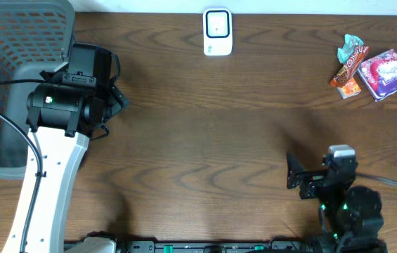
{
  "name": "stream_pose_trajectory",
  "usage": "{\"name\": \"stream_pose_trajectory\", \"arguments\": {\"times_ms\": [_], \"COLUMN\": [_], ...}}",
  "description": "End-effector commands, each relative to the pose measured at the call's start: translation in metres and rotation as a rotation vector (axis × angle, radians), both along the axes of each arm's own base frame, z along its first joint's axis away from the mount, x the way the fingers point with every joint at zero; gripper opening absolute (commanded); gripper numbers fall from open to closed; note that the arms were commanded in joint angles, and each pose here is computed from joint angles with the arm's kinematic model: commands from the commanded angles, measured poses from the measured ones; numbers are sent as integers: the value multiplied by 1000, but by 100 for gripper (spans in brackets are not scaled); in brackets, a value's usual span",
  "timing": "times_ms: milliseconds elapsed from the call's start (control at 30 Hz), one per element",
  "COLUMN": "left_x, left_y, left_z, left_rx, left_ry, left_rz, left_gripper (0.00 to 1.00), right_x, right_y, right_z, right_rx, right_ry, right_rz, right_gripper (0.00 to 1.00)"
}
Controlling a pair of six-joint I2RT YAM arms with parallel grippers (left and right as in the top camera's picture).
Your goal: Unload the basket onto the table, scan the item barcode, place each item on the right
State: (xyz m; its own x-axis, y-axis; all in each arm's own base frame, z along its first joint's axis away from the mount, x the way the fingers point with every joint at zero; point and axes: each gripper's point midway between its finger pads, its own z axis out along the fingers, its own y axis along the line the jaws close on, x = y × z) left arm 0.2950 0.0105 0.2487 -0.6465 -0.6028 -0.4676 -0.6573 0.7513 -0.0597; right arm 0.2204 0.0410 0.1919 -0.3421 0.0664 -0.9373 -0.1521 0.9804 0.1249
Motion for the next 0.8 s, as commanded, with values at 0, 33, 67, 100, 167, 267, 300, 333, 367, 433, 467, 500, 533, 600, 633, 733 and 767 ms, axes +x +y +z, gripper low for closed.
{"name": "stream_pose_trajectory", "arguments": {"times_ms": [0,33,67,100,167,267,300,333,367,433,467,500,533,600,633,733,767], "left_x": [-1,-1,-1,-1,-1,-1,-1,-1,-1,-1,-1,-1,-1,-1,-1,-1,-1], "left_y": [5,5,5,5,5,5,5,5,5,5,5,5,5,5,5,5,5], "left_z": [4,4,4,4,4,4,4,4,4,4,4,4,4,4,4,4,4], "left_rx": [16,16,16,16,16,16,16,16,16,16,16,16,16,16,16,16,16], "left_ry": [-11,-11,-11,-11,-11,-11,-11,-11,-11,-11,-11,-11,-11,-11,-11,-11,-11], "left_rz": [16,16,16,16,16,16,16,16,16,16,16,16,16,16,16,16,16], "left_gripper": [98,98,98,98,98,98,98,98,98,98,98,98,98,98,98,98,98], "right_x": [3,4,6,7,11,17,18,20,20,21,22,23,24,25,25,25,25], "right_y": [-1,-2,-4,-7,-15,-20,-21,-22,-22,-24,-25,-25,-25,-25,-25,-25,-26], "right_z": [-5,-5,-6,-6,-10,-17,-20,-22,-23,-25,-26,-28,-30,-35,-34,-35,-35], "right_rx": [3,4,5,8,10,10,10,10,10,11,11,12,12,12,0,-26,-30], "right_ry": [-81,-101,-122,-145,-181,-209,-216,-223,-229,-245,-253,-254,-254,-262,-264,-266,-266], "right_rz": [2,-4,-16,-29,-63,-88,-92,-96,-98,-105,-107,-107,-107,-108,-106,-104,-104], "right_gripper": [99,99,99,99,99,99,99,99,99,99,99,99,99,99,99,99,99]}}
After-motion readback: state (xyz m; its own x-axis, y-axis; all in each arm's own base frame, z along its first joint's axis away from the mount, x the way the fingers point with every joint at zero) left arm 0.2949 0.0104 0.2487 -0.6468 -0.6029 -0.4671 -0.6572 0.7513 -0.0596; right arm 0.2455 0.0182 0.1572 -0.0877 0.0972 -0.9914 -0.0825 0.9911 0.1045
